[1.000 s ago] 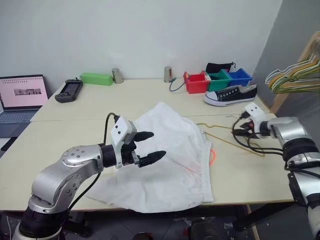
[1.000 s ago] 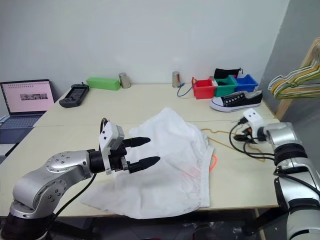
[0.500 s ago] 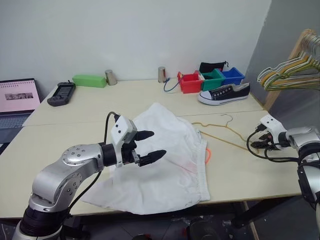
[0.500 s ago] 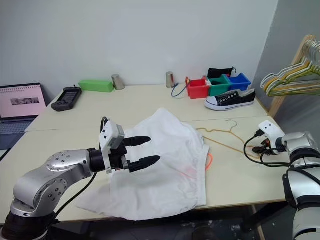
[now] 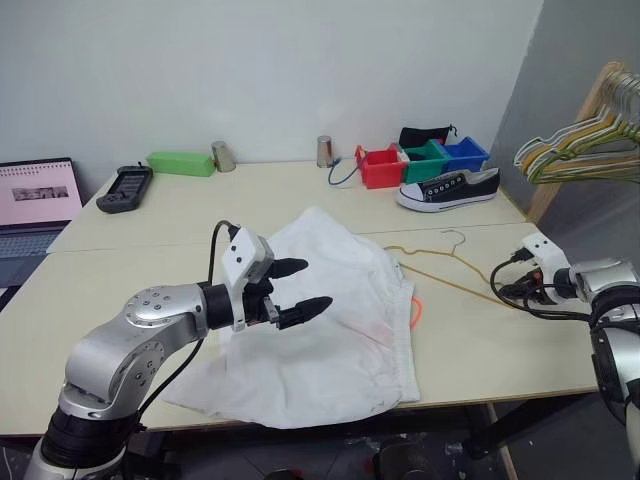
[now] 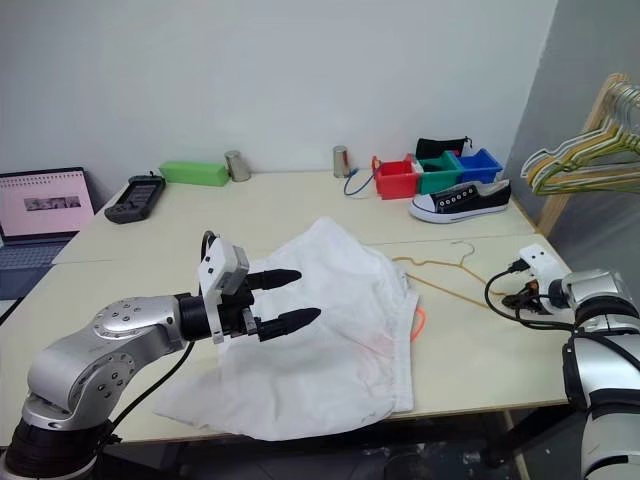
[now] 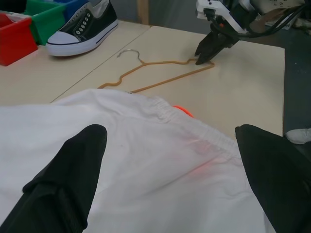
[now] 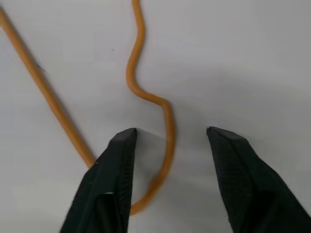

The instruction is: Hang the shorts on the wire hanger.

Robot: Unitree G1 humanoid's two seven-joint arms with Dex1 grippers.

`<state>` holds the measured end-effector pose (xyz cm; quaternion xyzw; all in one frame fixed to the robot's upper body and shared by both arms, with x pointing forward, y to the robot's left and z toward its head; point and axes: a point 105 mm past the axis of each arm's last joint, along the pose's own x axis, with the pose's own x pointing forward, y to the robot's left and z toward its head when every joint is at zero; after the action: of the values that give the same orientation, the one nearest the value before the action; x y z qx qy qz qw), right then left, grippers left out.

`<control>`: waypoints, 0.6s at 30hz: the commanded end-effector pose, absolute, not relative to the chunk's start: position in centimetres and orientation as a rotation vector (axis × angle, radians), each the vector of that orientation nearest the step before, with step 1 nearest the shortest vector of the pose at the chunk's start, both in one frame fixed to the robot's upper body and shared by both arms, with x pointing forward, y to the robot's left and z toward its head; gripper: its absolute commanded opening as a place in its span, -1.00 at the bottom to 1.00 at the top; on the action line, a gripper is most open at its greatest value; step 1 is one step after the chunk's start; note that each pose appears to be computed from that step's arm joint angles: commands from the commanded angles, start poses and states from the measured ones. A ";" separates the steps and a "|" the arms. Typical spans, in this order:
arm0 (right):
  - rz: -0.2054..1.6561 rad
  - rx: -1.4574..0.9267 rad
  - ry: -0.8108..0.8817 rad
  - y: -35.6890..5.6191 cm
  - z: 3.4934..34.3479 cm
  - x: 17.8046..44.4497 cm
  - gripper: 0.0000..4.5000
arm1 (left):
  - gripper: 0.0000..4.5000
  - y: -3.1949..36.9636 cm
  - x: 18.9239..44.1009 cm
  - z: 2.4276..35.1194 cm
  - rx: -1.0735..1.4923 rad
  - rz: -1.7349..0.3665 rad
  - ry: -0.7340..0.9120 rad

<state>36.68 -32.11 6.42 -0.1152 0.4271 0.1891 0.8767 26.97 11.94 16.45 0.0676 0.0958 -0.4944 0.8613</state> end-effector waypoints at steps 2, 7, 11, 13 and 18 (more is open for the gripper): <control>0.441 -0.193 0.906 -31.1 6.2 36.6 -0.56 | 1.00 11.8 26.8 17.1 0.168 -1.047 0.170; 0.426 -0.193 0.898 -31.2 6.1 36.7 -0.99 | 1.00 11.8 27.0 17.2 0.170 -1.041 0.166; 0.389 -0.188 0.865 -31.4 6.4 37.1 -0.99 | 1.00 11.8 27.2 17.3 0.173 -1.036 0.162; 0.364 -0.181 0.843 -31.6 6.7 37.4 -0.99 | 1.00 11.8 27.3 17.3 0.173 -1.035 0.160; 0.225 -0.100 0.641 -32.5 10.6 39.7 -0.99 | 1.00 12.0 27.4 17.3 0.168 -1.025 0.154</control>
<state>37.74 -32.46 6.94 -0.0697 0.3844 0.1338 0.9108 27.27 12.18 16.31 0.0711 0.0969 -0.4861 0.8656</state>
